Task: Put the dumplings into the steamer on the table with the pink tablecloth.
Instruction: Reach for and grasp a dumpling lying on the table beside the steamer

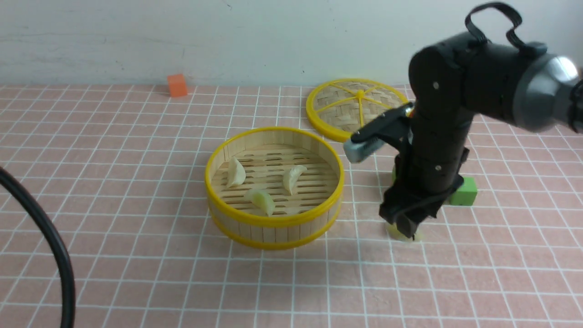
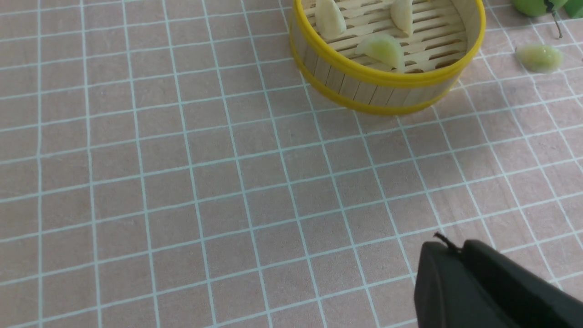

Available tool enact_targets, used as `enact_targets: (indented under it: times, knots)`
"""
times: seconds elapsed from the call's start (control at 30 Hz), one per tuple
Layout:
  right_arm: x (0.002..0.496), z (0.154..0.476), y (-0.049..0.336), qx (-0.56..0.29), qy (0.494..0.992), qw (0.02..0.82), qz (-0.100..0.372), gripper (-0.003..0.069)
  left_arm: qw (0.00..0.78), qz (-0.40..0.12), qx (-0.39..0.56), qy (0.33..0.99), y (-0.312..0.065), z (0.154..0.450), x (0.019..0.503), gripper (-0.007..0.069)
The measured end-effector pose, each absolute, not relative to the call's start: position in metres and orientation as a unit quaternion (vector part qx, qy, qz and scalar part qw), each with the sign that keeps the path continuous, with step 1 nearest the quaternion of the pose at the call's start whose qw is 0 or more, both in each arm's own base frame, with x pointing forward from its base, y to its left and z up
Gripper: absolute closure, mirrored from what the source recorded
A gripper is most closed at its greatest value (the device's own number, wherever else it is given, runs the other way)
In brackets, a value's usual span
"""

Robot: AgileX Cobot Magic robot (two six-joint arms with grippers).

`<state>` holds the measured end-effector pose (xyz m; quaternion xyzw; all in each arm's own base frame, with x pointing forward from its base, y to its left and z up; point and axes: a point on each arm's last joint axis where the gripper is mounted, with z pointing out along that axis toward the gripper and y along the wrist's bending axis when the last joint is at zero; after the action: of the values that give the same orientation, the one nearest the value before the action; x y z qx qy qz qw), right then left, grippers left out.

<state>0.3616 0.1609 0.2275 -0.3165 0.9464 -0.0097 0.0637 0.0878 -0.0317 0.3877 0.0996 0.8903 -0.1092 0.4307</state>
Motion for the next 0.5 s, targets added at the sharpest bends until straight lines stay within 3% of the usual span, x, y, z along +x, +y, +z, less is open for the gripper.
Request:
enact_targets:
  times: [0.1,0.37,0.5]
  knots:
    - [0.368,0.206,0.153,-0.314,0.946,0.082,-0.009,0.0225,0.433,-0.110,0.099,0.889,-0.032,0.388,0.088,0.0587]
    - [0.395,0.186,0.147,-0.294,0.942,0.164,-0.003,0.0225,0.439,-0.111,0.099,0.886,-0.032,0.389,0.089,0.0587]
    - [0.399,0.173,0.149,-0.290,0.943,0.161,0.004,0.0228,0.439,-0.111,0.099,0.886,-0.032,0.389,0.089,0.0587]
